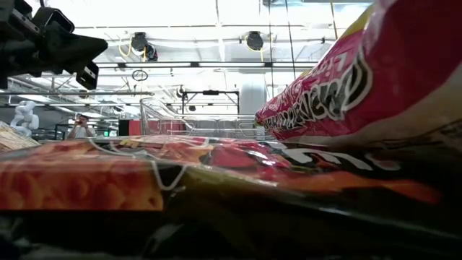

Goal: Sort Maruchan noodles
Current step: Put the yellow noodle pack into the bottom transparent bin

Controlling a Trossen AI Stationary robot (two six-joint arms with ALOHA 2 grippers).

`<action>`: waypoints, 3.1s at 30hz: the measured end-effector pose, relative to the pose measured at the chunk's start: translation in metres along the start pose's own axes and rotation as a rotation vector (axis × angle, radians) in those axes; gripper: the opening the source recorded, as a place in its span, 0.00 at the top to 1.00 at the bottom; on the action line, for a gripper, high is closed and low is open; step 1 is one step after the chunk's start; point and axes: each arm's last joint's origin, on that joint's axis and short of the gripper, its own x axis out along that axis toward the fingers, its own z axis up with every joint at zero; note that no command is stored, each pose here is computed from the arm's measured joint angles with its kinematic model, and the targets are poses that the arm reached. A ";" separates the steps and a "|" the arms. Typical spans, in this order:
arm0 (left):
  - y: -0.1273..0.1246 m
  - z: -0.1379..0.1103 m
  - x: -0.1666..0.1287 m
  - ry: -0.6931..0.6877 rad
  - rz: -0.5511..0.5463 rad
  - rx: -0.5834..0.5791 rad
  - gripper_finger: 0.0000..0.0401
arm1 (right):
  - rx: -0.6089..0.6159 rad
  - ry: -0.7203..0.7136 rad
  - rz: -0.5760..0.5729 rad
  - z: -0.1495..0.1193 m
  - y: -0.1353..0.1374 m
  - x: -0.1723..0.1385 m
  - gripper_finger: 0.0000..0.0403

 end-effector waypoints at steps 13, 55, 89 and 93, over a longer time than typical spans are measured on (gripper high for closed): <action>0.000 0.001 0.000 -0.009 0.005 -0.170 0.94 | 0.000 0.000 0.000 0.000 0.000 0.000 0.77; 0.002 0.001 0.000 -0.035 0.080 -0.254 0.94 | -0.024 0.063 0.094 0.005 0.005 0.001 0.77; 0.002 0.000 0.000 -0.031 0.081 -0.255 0.94 | 0.039 1.174 0.163 0.057 0.041 0.038 0.77; 0.003 0.000 0.000 -0.028 0.082 -0.256 0.94 | 0.118 1.223 0.244 0.049 0.053 0.047 0.77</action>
